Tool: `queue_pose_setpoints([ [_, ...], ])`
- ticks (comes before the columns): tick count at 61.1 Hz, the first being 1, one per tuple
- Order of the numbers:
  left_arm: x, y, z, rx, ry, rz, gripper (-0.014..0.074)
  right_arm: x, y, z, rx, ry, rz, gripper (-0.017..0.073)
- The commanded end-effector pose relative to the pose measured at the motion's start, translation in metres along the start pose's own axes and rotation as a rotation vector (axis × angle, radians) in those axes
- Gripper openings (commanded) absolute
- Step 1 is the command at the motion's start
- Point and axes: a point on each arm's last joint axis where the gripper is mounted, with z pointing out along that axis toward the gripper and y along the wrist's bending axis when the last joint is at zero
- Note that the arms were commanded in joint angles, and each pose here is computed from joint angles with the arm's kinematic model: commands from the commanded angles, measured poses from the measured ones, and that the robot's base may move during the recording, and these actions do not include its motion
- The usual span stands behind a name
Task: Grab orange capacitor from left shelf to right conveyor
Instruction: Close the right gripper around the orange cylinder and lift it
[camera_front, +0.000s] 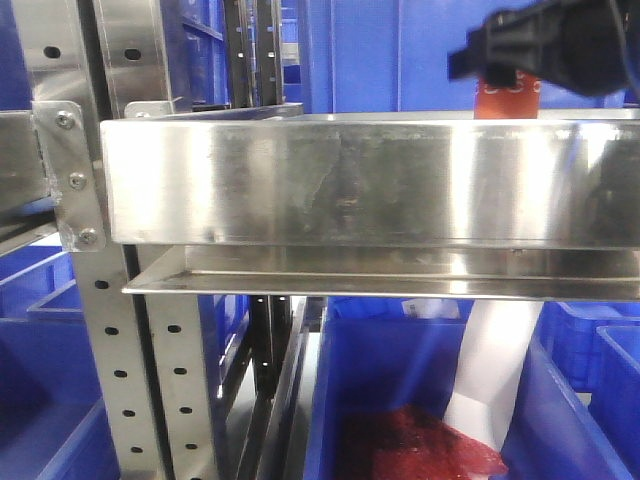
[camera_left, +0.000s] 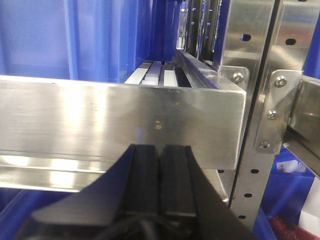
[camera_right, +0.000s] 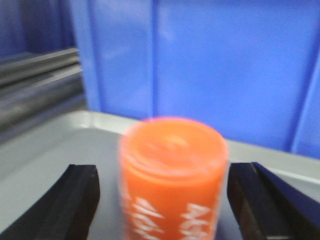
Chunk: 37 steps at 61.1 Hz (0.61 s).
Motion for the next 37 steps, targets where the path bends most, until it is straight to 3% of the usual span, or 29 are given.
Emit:
queue_pose_setpoints([
  [1, -0.01, 0.0, -0.002, 0.005, -0.106, -0.004, -0.0127, -0.026, -0.002, 0.0, -0.003, -0.165, -0.007, 0.0619],
  [9, -0.01, 0.0, -0.002, 0.005, -0.106, -0.004, -0.0127, -0.021, -0.002, 0.004, -0.003, -0.159, -0.007, 0.0544],
  [23, -0.01, 0.0, -0.002, 0.005, -0.106, -0.004, -0.0127, -0.018, -0.002, 0.007, -0.003, -0.157, -0.007, 0.0219],
  [28, -0.01, 0.0, -0.002, 0.005, -0.106, -0.004, -0.0127, -0.022, -0.002, 0.004, -0.004, -0.176, -0.007, 0.0145],
  [37, -0.01, 0.0, -0.002, 0.005, -0.106, -0.004, -0.0127, -0.038, 0.0, -0.008, -0.006, -0.203, -0.008, 0.0115],
])
